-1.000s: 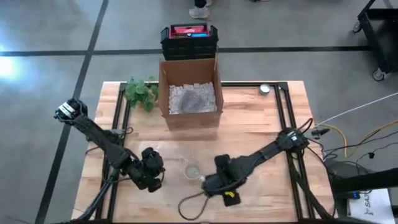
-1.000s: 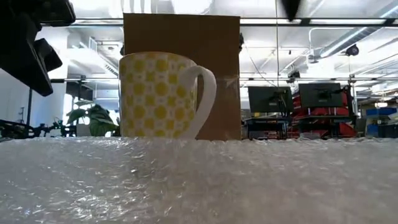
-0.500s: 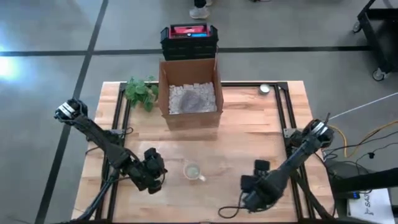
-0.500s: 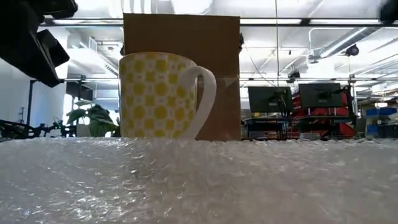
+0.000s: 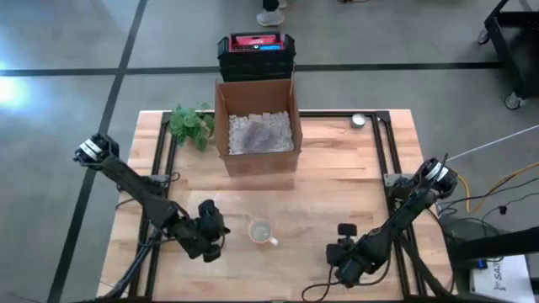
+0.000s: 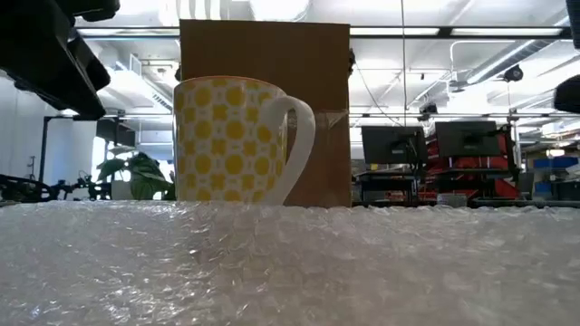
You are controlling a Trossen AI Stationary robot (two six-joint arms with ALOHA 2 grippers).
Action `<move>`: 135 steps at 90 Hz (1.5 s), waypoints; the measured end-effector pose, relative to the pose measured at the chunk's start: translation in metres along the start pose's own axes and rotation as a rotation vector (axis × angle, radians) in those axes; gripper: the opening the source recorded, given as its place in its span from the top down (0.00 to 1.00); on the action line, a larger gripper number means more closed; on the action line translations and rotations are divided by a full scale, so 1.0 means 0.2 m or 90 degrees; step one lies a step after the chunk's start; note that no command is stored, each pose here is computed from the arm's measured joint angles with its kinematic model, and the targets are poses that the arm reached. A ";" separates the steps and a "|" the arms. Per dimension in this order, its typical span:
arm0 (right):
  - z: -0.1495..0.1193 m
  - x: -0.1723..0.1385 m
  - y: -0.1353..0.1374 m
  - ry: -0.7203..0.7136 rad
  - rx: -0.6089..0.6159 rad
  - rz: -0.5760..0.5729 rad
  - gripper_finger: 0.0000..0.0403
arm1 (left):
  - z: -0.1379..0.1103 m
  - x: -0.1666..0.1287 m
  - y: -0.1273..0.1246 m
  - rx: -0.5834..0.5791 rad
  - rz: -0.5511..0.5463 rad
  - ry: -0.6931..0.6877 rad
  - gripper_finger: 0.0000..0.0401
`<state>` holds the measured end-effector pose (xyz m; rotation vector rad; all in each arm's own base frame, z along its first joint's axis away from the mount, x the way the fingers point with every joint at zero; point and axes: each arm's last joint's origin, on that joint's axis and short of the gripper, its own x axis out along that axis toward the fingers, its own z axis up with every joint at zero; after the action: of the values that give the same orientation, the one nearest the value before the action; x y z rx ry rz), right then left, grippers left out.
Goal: Wrap mug
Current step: Wrap the yellow mug using the bubble wrap
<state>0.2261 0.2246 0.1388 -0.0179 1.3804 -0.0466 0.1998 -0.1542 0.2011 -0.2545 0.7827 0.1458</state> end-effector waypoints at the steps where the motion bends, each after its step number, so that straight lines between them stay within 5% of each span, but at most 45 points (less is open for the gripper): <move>1: 0.00 0.00 0.00 0.001 -0.003 -0.001 0.94 | 0.00 0.00 0.00 0.001 0.001 0.001 1.00; 24: 0.04 -0.03 -0.07 0.065 0.024 -0.001 0.90 | -0.02 0.05 -0.01 0.005 0.009 0.010 1.00; 42: 0.03 -0.20 -0.06 0.106 0.134 -0.036 0.79 | -0.03 0.06 -0.02 0.008 0.004 0.022 1.00; 77: -0.28 -0.10 -0.03 0.080 0.381 -0.121 0.45 | -0.03 0.06 -0.02 0.021 -0.002 0.018 1.00; 113: -0.24 0.05 -0.04 -0.174 0.377 0.048 0.43 | -0.01 0.07 -0.02 0.013 -0.004 0.011 1.00; 135: -0.08 0.00 -0.01 -0.315 0.242 0.117 0.55 | -0.01 0.07 -0.03 0.010 -0.010 0.005 1.00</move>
<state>0.2101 0.2225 0.1350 0.3914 0.8569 -0.1404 0.2096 -0.1590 0.1910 -0.2469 0.7895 0.1241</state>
